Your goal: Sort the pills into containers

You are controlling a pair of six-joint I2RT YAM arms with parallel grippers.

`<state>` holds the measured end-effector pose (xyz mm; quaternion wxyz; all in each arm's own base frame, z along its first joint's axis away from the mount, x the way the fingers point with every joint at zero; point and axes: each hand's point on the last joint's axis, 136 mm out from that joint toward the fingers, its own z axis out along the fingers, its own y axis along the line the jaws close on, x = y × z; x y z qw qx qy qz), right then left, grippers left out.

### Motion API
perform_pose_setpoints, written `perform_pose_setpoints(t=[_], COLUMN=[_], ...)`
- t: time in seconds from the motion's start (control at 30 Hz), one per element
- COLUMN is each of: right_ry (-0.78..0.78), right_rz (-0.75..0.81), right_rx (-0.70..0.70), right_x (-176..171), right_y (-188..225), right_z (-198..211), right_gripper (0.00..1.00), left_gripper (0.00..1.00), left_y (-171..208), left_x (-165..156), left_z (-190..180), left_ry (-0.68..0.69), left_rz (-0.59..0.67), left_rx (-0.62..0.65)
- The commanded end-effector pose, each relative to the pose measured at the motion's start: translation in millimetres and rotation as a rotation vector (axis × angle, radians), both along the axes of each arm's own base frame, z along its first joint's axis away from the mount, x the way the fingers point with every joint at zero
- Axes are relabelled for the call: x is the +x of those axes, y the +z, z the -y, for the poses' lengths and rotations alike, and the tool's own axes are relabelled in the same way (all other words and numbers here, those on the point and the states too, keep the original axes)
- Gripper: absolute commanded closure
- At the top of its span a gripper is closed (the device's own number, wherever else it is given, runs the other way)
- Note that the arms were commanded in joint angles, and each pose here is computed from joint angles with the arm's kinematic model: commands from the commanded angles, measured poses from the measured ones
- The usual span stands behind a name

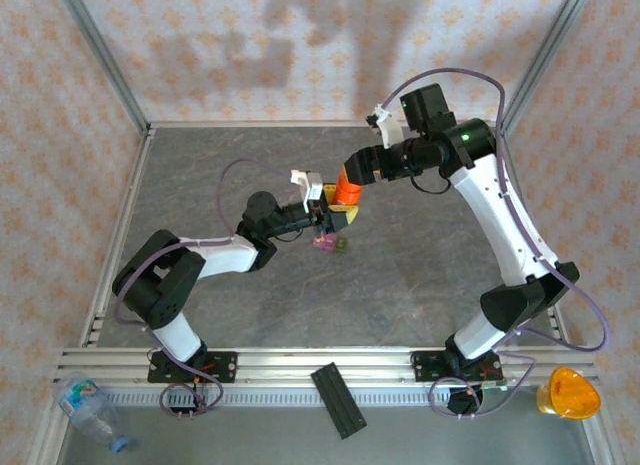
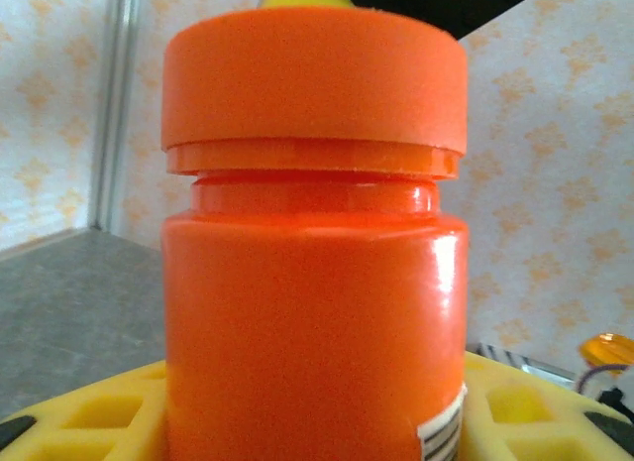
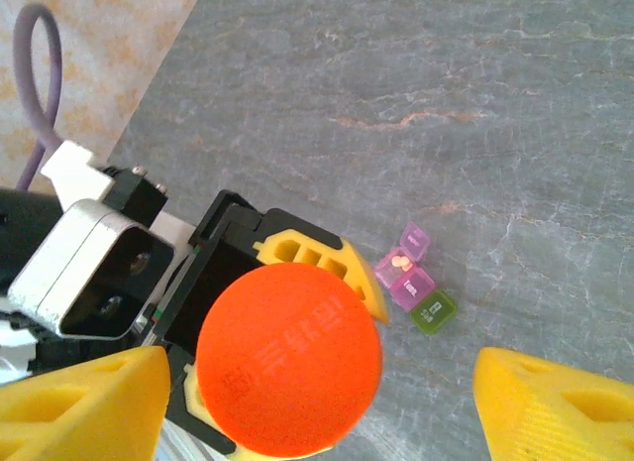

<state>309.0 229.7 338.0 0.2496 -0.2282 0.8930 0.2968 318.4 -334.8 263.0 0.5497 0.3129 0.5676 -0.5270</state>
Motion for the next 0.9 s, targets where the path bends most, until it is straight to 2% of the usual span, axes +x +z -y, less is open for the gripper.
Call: perform_pose_setpoints(t=[0.0,0.27,0.63,0.87], right_ry=[0.064,0.085,0.101,0.117], right_rz=[0.026,-0.016,-0.043,-0.053], right_rx=[-0.015,-0.027,-0.008,0.012], right_x=[-6,-5,-11,-15], right_y=[5,-5,-10,-10], right_z=[-1,-3,-6,-9], right_gripper=[0.2,0.21,0.28,0.27], left_gripper=[1.0,1.0,1.0,1.0], left_y=[22,25,26,25], left_x=[-11,-13,-11,-11], left_z=[3,5,4,5], left_ry=[-0.096,-0.122,-0.118,-0.117], left_rz=[0.038,0.033,0.038,0.036], left_rx=[-0.045,-0.048,-0.048,-0.046])
